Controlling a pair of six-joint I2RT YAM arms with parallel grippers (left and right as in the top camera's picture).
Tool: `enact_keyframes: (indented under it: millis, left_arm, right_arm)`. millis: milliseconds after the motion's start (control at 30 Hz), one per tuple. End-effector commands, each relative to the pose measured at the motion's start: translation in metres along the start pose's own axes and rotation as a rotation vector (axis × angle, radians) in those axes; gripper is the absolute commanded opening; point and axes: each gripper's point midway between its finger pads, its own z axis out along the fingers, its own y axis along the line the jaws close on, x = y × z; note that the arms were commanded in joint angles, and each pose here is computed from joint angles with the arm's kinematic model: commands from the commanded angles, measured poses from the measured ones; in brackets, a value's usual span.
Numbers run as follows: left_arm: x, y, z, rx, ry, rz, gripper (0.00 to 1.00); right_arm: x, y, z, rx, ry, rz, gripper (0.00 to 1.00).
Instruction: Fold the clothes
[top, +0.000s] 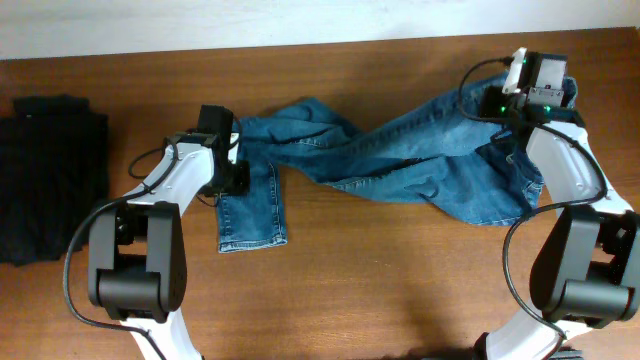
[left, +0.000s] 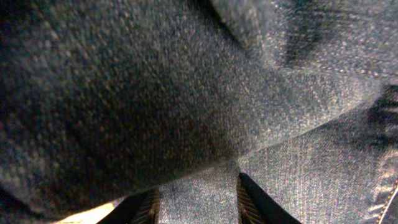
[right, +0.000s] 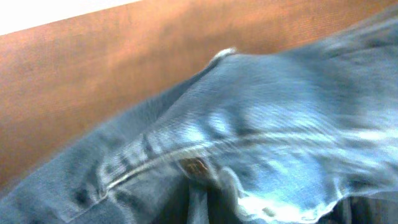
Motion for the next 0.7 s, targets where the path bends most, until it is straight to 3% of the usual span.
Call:
enact_keyframes:
  millis: [0, 33, 67, 300, 500, 567, 667]
  left_arm:
    - [-0.001, -0.006, 0.007, 0.027, -0.003, 0.005, 0.40]
    - [-0.005, -0.005, 0.006, 0.021, -0.020, 0.022, 0.41]
    - [-0.011, -0.005, 0.005, 0.020, -0.042, 0.047, 0.43]
    - [-0.042, -0.010, -0.026, 0.031, -0.134, 0.081, 0.49]
    - [-0.048, -0.022, -0.077, 0.105, -0.205, 0.057, 0.52]
    - [-0.042, -0.029, -0.093, 0.152, -0.204, 0.022, 0.52]
    - [-0.029, -0.039, -0.111, 0.212, -0.179, -0.022, 0.52]
  right_arm:
    - [-0.015, 0.001, 0.002, 0.000, -0.064, -0.019, 0.45]
    - [-0.023, 0.005, 0.001, -0.021, -0.097, -0.021, 0.80]
    - [-0.033, 0.010, -0.003, -0.052, -0.132, -0.024, 0.99]
    - [-0.062, 0.025, -0.050, -0.117, -0.189, -0.120, 0.99]
    - [-0.012, 0.017, -0.082, -0.101, 0.029, -0.096, 0.99]
    - [0.015, 0.015, -0.081, -0.100, 0.136, -0.110, 0.91]
    - [0.045, 0.013, -0.069, -0.101, 0.251, -0.113, 0.69]
